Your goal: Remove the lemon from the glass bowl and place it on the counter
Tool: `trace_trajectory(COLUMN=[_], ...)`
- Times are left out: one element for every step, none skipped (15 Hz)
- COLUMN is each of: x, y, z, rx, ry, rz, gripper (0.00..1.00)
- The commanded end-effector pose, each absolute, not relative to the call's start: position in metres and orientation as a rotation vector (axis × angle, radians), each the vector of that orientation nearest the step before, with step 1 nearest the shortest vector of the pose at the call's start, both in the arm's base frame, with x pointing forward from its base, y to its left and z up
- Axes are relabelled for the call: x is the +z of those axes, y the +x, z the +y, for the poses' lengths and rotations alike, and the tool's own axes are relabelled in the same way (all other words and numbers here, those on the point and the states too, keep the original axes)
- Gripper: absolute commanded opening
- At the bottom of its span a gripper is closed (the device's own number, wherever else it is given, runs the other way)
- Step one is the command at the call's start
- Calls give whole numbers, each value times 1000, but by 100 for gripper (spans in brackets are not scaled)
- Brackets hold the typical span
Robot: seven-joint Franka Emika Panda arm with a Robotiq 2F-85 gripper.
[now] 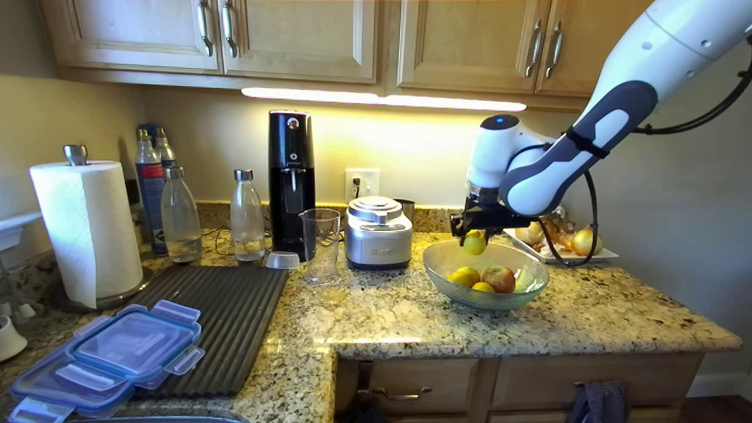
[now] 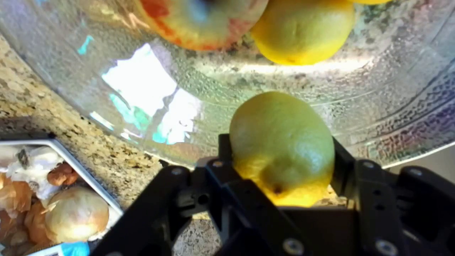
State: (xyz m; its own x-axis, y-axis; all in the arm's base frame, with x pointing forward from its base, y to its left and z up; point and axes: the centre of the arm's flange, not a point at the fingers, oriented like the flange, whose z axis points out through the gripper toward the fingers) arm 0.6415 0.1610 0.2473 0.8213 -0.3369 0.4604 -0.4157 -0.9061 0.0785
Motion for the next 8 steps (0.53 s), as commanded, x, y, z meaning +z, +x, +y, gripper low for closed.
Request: trace_trajectory(x=[293, 300, 306, 312, 316, 319, 321, 323], y=[614, 613, 611, 609, 605, 600, 594, 589], z=[149, 144, 138, 130, 119, 108, 95, 82], rx=[685, 685, 673, 663, 640, 621, 599, 579], ry=[2808, 2801, 2799, 2791, 2784, 2773, 2750, 2729], rz=[-543, -543, -546, -557, -574, -591, -625, -659], gripper=[37, 37, 37, 37, 37, 37, 37, 37])
